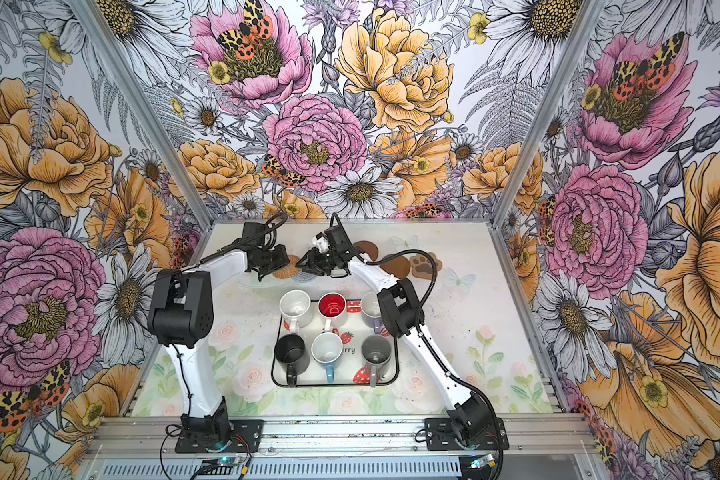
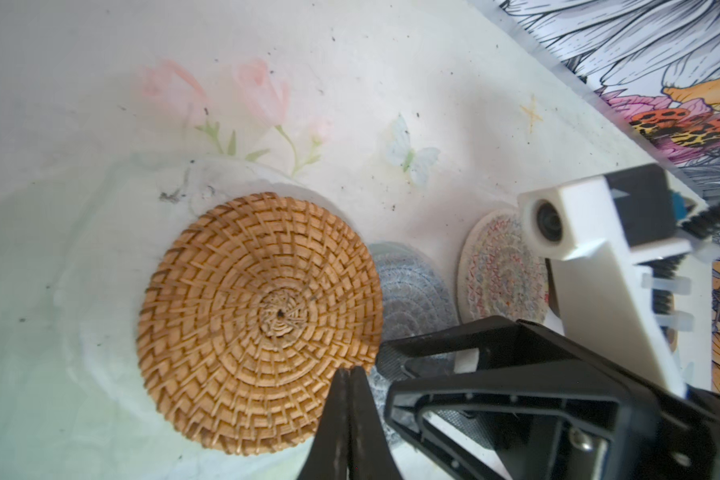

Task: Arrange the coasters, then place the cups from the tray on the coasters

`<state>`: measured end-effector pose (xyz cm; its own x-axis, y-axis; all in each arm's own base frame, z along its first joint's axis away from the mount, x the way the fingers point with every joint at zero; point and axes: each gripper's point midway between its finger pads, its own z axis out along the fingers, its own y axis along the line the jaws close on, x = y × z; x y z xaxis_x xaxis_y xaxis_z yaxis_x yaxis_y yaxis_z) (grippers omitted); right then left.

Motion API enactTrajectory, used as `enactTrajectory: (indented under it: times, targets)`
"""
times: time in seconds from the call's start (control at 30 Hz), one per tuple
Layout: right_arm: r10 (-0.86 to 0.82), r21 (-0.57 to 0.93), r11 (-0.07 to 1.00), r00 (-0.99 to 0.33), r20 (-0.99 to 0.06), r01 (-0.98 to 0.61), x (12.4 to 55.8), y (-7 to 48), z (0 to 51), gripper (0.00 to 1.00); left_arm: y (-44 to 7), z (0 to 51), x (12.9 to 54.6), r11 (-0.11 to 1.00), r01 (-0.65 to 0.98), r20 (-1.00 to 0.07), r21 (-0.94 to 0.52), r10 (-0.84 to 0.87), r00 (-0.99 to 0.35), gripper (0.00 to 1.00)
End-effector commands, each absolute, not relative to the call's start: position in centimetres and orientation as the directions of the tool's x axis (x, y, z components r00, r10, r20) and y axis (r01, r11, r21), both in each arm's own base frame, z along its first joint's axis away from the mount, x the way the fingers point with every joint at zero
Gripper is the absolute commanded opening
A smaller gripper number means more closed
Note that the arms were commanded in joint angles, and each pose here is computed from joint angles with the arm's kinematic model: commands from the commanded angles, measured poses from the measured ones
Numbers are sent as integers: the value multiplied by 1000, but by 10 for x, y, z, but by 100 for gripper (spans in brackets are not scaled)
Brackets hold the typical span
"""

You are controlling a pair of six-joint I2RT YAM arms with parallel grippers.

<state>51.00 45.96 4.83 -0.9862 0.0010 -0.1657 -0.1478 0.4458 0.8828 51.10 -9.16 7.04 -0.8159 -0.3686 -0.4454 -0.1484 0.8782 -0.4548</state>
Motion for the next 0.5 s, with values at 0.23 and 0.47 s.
enactTrajectory:
  times: [0.23, 0.47]
  targets:
    - [1, 824, 501, -953, -304, -262, 522, 428, 110, 41, -77, 59, 512, 887, -171, -439, -429, -370, -819, 0]
    - [-21, 769, 572, -943, -333, -285, 520, 414, 107, 36, -82, 53, 515, 879, -166, -422, -447, -370, -828, 0]
